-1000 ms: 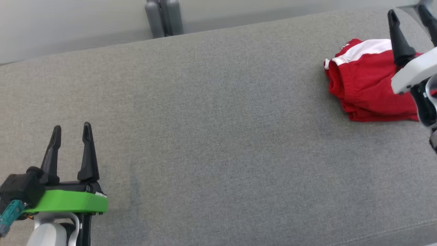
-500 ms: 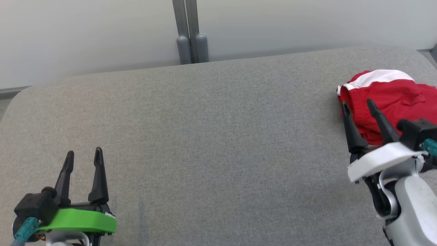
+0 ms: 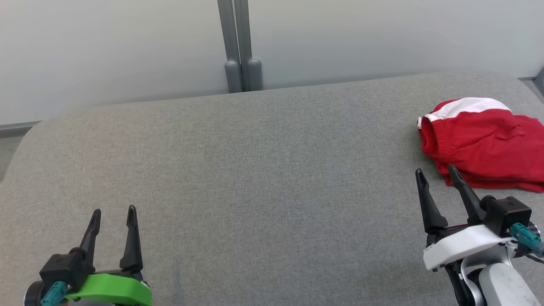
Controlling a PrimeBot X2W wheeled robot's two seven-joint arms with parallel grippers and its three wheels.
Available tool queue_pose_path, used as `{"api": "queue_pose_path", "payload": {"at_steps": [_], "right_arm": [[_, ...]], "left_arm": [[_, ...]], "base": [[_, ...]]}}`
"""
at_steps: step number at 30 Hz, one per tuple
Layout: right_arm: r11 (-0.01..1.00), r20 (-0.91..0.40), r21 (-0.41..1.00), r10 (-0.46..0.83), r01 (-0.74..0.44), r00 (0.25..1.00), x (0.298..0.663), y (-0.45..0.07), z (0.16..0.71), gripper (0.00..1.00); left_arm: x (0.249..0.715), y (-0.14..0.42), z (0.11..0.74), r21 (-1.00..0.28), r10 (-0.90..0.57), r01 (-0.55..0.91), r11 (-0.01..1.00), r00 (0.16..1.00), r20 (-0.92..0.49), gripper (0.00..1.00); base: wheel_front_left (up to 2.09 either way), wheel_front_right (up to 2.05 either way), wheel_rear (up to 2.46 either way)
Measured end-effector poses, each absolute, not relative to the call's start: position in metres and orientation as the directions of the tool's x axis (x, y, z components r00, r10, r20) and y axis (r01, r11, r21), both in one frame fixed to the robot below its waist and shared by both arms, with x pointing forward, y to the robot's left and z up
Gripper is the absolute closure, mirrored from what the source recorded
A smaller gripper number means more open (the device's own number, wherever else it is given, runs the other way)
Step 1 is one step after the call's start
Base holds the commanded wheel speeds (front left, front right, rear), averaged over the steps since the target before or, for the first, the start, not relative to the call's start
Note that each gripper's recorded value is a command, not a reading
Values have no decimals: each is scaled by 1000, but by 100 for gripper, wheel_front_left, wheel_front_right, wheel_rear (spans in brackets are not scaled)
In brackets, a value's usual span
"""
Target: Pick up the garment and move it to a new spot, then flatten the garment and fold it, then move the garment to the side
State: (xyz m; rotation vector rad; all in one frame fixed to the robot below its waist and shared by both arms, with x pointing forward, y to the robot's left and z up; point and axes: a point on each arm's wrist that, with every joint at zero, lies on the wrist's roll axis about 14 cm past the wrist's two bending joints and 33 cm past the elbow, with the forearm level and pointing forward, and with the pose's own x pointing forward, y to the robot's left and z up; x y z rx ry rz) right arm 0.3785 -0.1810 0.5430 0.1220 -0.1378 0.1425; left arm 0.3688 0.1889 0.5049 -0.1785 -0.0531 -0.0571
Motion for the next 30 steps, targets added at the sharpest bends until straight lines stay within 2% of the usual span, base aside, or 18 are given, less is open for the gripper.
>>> {"api": "queue_pose_path", "payload": {"at_steps": [30], "right_arm": [[978,132,113,158,-173,979,398,-170,535,0]], "left_arm": [[381,185,500,-184,-53,62,981,997,55,0]], "base": [[0,0,0]]}}
